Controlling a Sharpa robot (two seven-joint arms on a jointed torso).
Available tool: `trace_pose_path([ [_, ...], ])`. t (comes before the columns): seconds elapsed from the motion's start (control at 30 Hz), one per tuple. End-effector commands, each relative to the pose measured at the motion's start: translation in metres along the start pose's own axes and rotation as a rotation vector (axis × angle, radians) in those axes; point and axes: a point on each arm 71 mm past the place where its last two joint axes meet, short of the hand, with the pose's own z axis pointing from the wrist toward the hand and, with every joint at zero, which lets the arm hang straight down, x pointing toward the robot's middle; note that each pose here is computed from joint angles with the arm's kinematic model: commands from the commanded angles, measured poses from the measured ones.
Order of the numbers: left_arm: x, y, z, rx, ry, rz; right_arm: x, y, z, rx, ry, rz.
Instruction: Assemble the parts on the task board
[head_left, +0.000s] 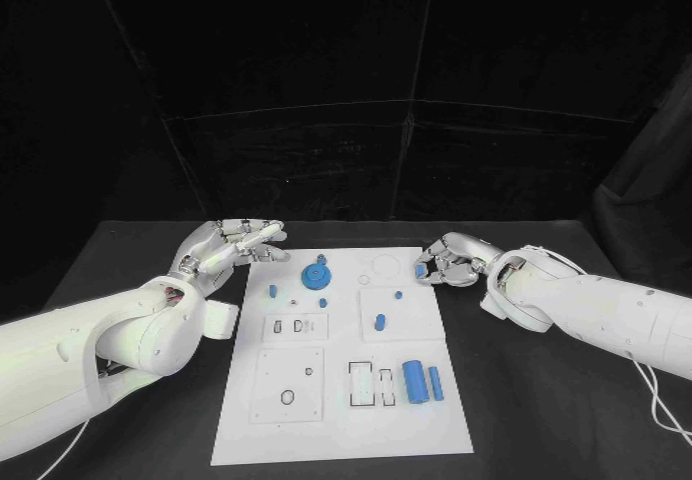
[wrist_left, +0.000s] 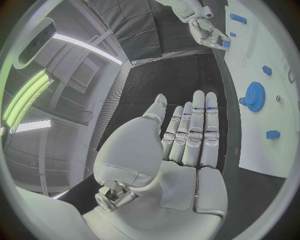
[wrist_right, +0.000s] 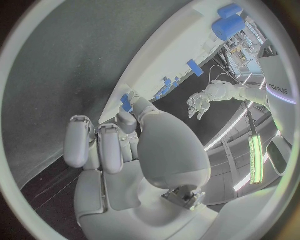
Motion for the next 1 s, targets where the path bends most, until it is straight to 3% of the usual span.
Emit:
trace_pose_path([
  [0.03,0.0009,-0.0008,0.0001,0.002,0.01,-0.006,-0.001,0.002,0.001,0.005,-0.016,-0.013],
  [0.57,0.0003,-0.0008,-0.0006,-0.003,0.014,-0.008,-0.004,0.013,-0.004,0.027,-0.098,0.072],
  [0.77,0.0002,-0.0012,-0.001,-0.005,0.011,-0.007,0.005,0.044,-0.006,0.014,-0.081,0.119],
  [1.0,-0.001,-0.0017,-0.0013,-0.008,0.005,-0.003,0.019,0.091,0.006,-0.009,-0.046,0.116],
])
